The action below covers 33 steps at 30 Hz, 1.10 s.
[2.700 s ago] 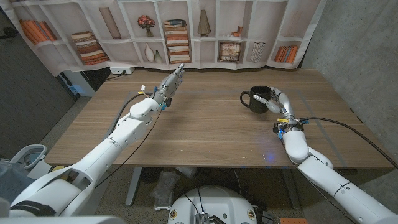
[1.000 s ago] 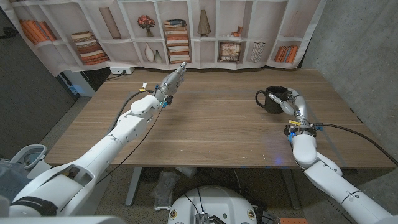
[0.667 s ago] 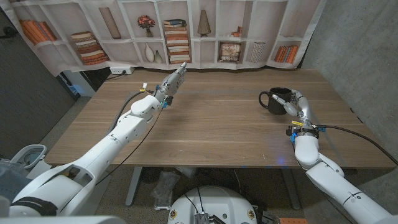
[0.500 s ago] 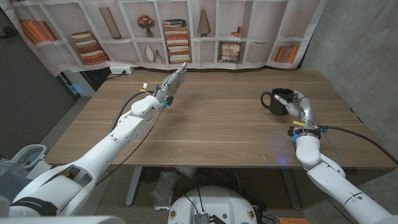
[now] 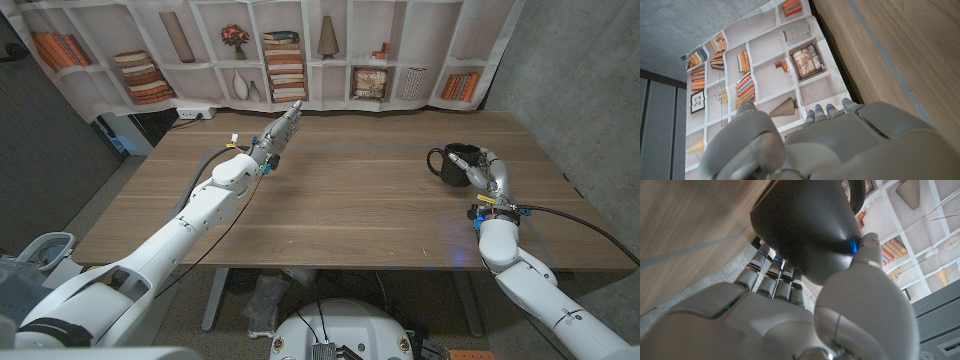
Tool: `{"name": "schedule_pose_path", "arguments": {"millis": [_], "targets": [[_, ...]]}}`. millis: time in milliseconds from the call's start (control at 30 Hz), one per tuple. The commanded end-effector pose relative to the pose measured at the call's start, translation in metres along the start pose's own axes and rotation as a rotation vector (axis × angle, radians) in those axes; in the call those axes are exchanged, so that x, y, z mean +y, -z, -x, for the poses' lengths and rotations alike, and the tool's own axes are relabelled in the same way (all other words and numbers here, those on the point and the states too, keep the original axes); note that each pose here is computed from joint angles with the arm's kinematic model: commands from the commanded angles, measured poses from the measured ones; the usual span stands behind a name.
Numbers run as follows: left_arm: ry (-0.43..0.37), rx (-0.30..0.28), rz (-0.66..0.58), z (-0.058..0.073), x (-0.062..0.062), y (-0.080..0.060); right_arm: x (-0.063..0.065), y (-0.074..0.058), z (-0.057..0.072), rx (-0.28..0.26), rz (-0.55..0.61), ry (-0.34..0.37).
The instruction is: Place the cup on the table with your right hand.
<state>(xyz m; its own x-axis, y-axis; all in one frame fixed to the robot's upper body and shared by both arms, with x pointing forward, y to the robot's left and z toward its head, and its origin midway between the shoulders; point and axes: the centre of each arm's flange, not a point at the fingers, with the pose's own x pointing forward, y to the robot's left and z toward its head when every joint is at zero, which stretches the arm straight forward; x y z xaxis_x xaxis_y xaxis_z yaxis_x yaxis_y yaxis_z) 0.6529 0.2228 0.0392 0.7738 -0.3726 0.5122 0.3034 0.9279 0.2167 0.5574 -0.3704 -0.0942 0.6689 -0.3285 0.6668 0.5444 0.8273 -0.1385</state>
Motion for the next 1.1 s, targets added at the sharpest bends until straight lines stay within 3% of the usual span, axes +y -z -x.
{"name": "schedule_pose_path", "arguments": {"millis": [33,233,1100], "targets": [[-0.002,0.006,-0.01,0.001,0.0,-0.002,-0.001,0.005,-0.005,-0.036,-0.003,0.067],[0.001,0.008,-0.016,0.0,0.0,-0.004,-0.002,0.009,-0.005,-0.035,0.018,0.082],[0.007,0.013,-0.007,-0.006,-0.002,0.001,-0.012,0.028,-0.014,0.081,0.061,0.071]]}}
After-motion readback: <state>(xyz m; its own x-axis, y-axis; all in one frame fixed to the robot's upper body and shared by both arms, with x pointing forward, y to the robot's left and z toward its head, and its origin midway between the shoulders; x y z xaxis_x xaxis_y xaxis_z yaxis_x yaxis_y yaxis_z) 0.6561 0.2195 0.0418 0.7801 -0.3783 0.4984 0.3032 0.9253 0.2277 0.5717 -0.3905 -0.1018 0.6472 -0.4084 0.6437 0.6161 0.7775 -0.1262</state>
